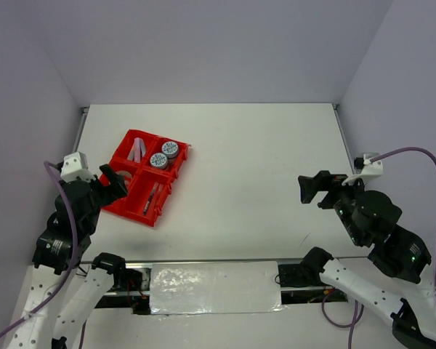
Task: Sort the stationery into containers
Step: Reset both arms
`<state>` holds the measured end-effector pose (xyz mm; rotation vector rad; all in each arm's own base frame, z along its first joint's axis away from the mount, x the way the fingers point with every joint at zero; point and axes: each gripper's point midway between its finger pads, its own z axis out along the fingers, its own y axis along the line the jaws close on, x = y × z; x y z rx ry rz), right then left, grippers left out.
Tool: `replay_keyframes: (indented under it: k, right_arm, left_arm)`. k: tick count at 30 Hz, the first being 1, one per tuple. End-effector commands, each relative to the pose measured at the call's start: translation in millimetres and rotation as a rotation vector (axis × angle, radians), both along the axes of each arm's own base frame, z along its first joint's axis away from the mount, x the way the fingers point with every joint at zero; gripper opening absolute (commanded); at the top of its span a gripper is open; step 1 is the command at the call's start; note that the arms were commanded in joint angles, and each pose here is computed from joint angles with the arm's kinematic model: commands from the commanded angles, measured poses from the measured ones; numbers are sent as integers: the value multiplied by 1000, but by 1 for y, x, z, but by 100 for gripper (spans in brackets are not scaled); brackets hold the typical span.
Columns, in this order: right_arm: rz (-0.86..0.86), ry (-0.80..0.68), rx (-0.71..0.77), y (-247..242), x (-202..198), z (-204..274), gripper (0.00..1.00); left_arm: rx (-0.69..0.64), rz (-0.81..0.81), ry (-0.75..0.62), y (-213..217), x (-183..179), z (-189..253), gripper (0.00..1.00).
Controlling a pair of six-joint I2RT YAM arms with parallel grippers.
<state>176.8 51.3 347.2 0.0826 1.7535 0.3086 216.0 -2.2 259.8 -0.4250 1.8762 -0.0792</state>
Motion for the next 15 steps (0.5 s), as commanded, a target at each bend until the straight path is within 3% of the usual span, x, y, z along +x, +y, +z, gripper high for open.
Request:
replay_keyframes:
  k: [1,7,15]
  right_arm:
    - [-9,24,-46,-9,-6,-17,100]
    - [-4,24,-13,-14,-15,-22,100]
    - [27,-5,26,-20,-29,-9,100]
  left_arm:
    - [0,32,-97,7,0,21,99]
    - [-28,61,-216,17,-21,42,99]
    - [-31,91,-273,30,-54,48,99]
